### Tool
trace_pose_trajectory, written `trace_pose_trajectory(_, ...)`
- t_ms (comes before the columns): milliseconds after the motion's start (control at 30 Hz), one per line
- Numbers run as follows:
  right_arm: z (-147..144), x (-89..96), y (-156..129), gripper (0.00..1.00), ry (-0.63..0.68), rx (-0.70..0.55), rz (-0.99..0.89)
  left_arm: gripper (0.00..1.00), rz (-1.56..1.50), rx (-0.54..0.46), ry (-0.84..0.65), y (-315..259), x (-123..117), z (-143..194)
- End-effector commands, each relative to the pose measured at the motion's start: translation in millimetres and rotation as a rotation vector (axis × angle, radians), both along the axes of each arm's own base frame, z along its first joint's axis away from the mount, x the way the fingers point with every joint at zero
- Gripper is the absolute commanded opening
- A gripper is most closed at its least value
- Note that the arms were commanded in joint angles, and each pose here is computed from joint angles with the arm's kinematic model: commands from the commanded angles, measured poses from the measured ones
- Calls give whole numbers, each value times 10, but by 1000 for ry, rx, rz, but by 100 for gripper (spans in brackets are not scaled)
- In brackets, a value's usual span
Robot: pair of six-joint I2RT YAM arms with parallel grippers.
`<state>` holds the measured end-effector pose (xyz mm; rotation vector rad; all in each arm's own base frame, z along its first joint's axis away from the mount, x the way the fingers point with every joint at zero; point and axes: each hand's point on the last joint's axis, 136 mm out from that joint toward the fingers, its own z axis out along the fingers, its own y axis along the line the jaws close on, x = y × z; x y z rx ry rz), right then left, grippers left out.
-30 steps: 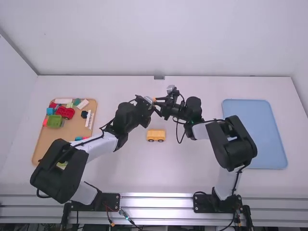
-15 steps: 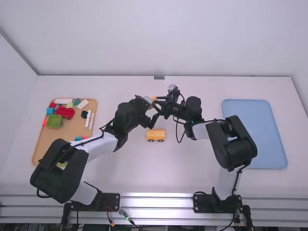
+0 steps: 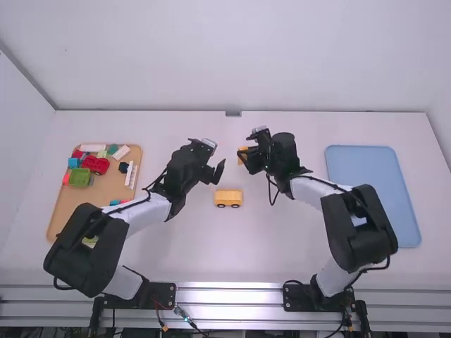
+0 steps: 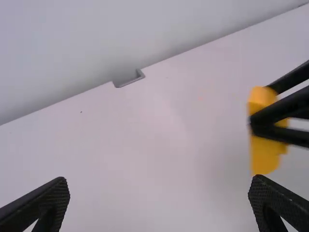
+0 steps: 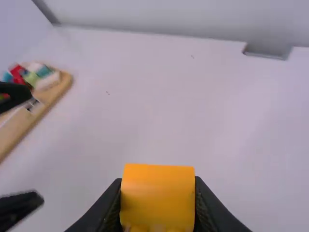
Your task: Assemble lego blocks to make yellow taxi
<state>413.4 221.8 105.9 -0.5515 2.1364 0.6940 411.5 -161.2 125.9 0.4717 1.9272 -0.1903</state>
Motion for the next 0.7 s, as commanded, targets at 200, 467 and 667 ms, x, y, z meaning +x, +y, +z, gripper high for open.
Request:
trace_pose_trajectory(200,337,-127,-233,19,-52,-422,310,99,-169,55,113,260,15,146)
trace_pose_trajectory(467,-91,-648,-648,28,102,-769,545,99,-199,99,137,638,106,324)
trace_pose_trajectory(667,-360,-822,-683,22,127,-931,664,99,-233,47,108,687,117,417)
